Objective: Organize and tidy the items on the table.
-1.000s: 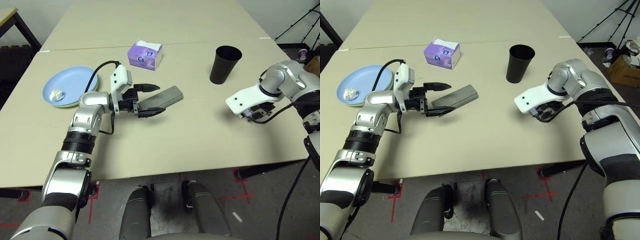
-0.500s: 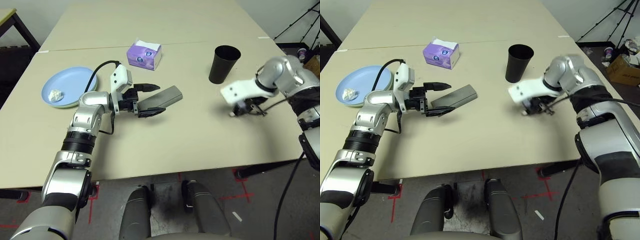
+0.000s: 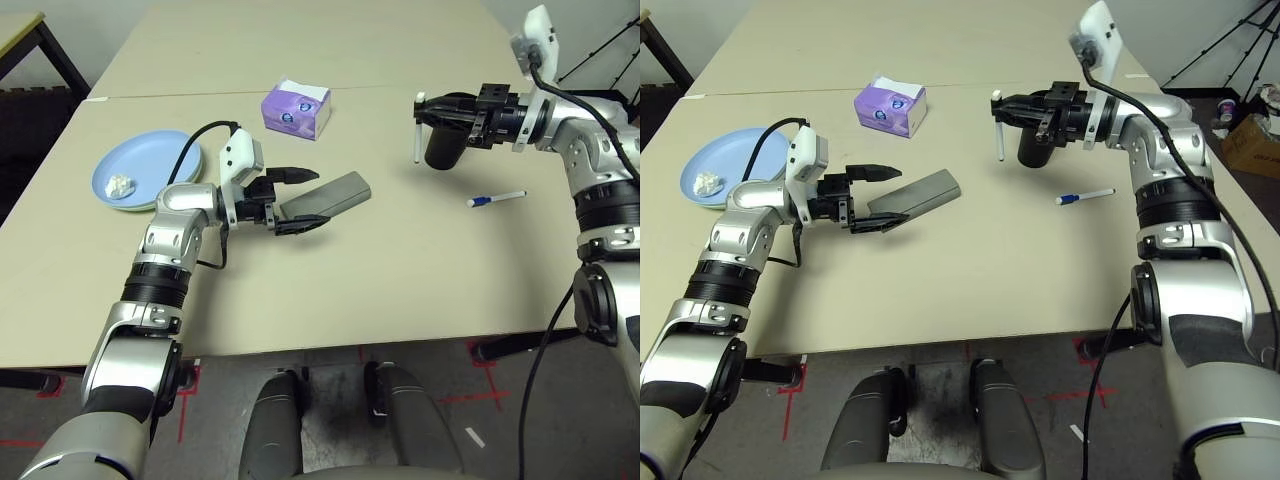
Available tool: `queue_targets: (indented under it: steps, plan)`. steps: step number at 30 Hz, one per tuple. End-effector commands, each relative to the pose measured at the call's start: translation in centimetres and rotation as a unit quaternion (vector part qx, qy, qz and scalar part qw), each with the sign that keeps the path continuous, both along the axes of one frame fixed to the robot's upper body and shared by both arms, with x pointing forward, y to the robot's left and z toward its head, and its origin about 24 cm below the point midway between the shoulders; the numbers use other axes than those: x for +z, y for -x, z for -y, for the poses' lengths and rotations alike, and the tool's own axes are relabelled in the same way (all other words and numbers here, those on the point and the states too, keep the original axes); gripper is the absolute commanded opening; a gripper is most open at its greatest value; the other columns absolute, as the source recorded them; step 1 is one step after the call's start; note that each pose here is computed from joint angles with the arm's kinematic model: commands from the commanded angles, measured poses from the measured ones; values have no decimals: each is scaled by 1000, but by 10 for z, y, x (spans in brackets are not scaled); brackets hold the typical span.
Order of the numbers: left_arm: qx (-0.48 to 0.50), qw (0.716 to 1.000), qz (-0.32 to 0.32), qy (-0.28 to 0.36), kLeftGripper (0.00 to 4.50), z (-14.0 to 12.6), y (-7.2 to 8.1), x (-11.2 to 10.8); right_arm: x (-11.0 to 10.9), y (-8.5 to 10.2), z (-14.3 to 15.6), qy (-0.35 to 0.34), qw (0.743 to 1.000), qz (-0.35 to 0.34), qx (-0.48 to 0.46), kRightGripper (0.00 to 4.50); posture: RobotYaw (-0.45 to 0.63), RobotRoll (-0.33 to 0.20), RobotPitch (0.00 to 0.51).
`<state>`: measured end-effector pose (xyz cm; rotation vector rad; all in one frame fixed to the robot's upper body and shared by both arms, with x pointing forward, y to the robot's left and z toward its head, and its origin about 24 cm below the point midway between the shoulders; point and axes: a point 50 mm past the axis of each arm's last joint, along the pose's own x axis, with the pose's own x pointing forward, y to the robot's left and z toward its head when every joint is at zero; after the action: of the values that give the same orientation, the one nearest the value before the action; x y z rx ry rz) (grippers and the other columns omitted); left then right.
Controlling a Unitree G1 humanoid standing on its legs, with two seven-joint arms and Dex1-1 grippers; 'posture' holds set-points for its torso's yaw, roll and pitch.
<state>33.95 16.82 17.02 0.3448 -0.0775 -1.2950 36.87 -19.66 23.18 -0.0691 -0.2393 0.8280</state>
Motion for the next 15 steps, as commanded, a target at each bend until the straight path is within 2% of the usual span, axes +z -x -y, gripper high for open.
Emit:
queue_targets:
  steps: [1, 8, 15]
  plan:
    - [-1, 1000, -4, -2, 4500, 0, 2, -2, 7, 7, 0, -57, 993, 82, -70, 421, -64, 0, 170]
    - [1, 1000, -5, -2, 4500, -1, 2, -2, 1, 9, -2, -127, 974, 121, -145, 421, -62, 0, 170]
    - [4, 1000, -4, -1, 4500, -1, 2, -2, -2, 9, 10, -114, 950, 155, -245, 421, -64, 0, 168]
